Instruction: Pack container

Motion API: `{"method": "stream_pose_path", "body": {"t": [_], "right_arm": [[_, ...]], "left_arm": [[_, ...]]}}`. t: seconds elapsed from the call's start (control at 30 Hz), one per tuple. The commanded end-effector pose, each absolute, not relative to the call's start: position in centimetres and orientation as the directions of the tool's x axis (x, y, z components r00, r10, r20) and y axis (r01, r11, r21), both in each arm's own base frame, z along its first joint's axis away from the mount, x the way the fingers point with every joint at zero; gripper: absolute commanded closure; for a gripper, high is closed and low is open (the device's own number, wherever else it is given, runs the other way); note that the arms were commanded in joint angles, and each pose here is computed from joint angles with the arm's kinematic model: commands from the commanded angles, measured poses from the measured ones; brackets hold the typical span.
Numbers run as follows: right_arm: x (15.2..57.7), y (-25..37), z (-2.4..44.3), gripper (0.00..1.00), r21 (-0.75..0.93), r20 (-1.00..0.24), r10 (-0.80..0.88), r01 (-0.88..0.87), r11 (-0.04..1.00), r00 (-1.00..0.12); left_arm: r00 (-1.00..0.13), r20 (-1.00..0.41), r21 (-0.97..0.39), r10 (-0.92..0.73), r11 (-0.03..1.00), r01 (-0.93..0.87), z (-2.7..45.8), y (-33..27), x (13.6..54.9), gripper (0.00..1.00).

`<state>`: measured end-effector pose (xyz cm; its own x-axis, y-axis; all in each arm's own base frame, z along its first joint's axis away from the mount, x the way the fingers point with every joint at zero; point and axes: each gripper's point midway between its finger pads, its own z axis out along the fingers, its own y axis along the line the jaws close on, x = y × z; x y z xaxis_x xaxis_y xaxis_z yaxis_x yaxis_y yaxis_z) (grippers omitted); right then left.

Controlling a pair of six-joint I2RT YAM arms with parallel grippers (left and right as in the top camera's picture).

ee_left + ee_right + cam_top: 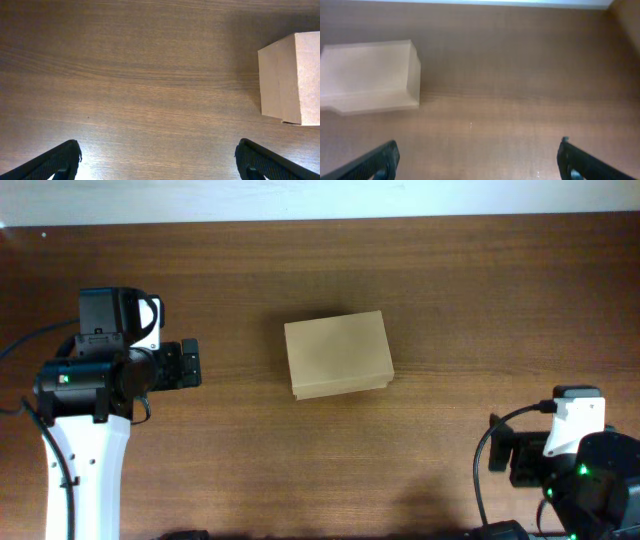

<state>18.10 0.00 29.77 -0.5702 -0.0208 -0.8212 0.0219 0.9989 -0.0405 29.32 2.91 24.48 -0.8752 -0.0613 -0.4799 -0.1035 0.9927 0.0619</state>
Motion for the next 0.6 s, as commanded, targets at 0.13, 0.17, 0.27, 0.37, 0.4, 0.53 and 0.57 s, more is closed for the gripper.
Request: {"method": "stream_pose_path", "body": {"t": [0.13,0.17,0.27,0.37,0.4,0.53,0.57], "right_arm": [[21.3,-1.9,27.2,0.01,0.031,-0.963,0.063,0.126,0.992,-0.262],[21.7,-1.9,26.1,0.01,0.04,-0.967,0.068,0.119,0.992,-0.245],[22.3,-2.0,22.4,0.01,0.055,-0.97,0.079,0.111,0.992,-0.229],[22.6,-2.0,21.0,0.01,0.059,-0.976,0.08,0.104,0.993,-0.205],[22.7,-2.0,20.7,0.01,0.059,-0.977,0.079,0.104,0.993,-0.199],[22.9,-2.0,18.8,0.01,0.061,-0.981,0.078,0.099,0.993,-0.178],[22.8,-1.9,18.4,0.01,0.061,-0.983,0.077,0.095,0.994,-0.169]], "left_arm": [[-0.882,-0.467,0.057,-0.055,0.994,-0.092,24.0,2.8,29.2,0.01],[-0.883,-0.467,0.057,-0.055,0.994,-0.092,24.0,2.8,29.2,0.01],[-0.882,-0.467,0.057,-0.055,0.994,-0.092,24.0,2.8,29.2,0.01],[-0.883,-0.467,0.057,-0.055,0.994,-0.092,24.0,2.8,29.2,0.01],[-0.882,-0.467,0.057,-0.055,0.994,-0.092,24.0,2.8,29.2,0.01],[-0.883,-0.467,0.057,-0.055,0.994,-0.092,24.0,2.8,29.2,0.01],[-0.883,-0.467,0.057,-0.055,0.994,-0.092,24.0,2.8,29.2,0.01]]}}
